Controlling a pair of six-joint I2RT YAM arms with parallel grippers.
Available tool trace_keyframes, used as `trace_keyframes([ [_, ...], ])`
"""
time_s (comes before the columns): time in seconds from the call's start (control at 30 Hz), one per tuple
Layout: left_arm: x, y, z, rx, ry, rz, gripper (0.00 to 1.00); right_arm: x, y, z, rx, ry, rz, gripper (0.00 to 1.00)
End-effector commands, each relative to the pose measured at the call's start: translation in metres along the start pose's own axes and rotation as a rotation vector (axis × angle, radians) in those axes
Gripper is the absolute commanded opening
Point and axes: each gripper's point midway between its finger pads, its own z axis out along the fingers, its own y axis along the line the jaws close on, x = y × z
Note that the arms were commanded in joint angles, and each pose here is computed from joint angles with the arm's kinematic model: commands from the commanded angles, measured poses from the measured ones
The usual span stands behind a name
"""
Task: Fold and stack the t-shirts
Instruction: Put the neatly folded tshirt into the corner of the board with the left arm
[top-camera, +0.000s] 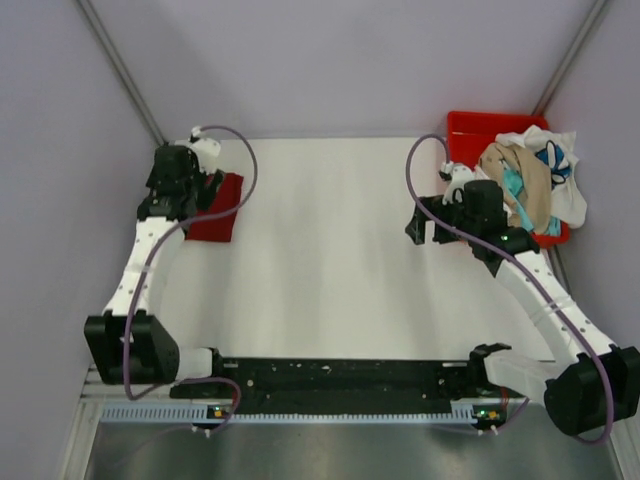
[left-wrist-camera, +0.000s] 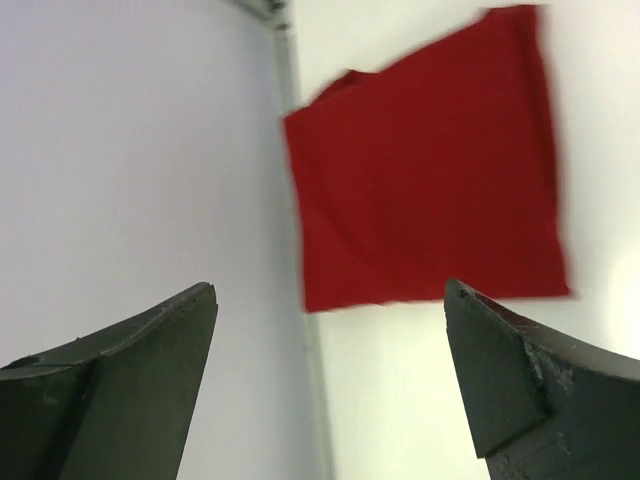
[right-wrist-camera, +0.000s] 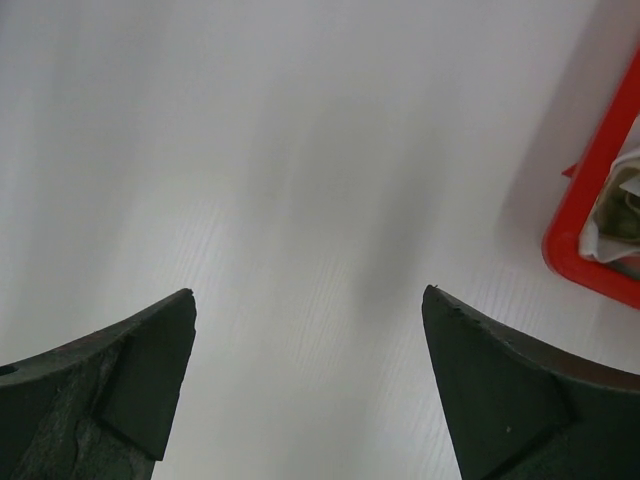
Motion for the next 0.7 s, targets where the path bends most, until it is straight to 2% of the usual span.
trace_keyframes([
  [0.0, 0.036, -0.087, -0.035, 0.296, -0.074, -0.106, 0.99, 0.009, -0.01, -0.002, 0.039, -0.039, -0.054, 0.93],
  [0.13, 0.042, -0.139, -0.064, 0.442, -0.252, -0.144, 0.99, 0.027, -0.019, 0.008, 0.071, -0.05, -0.033, 0.93],
  [0.2, 0.046, -0.156, -0.077, 0.512, -0.317, -0.149, 0.99, 0.035, -0.027, 0.01, 0.107, -0.057, -0.021, 0.93],
  [0.27, 0.052, -0.16, -0.084, 0.51, -0.355, -0.145, 0.99, 0.04, -0.031, 0.011, 0.123, -0.076, -0.022, 0.93],
  [0.47, 0.091, -0.177, -0.065, 0.423, -0.33, -0.307, 0.99, 0.062, -0.057, 0.007, 0.243, -0.165, 0.0, 0.93],
  [0.53, 0.102, -0.184, -0.064, 0.43, -0.331, -0.279, 0.99, 0.065, -0.064, 0.005, 0.282, -0.2, 0.008, 0.93],
  [0.67, 0.107, -0.182, -0.061, 0.397, -0.317, -0.311, 0.99, 0.075, -0.071, 0.005, 0.312, -0.22, 0.024, 0.93],
])
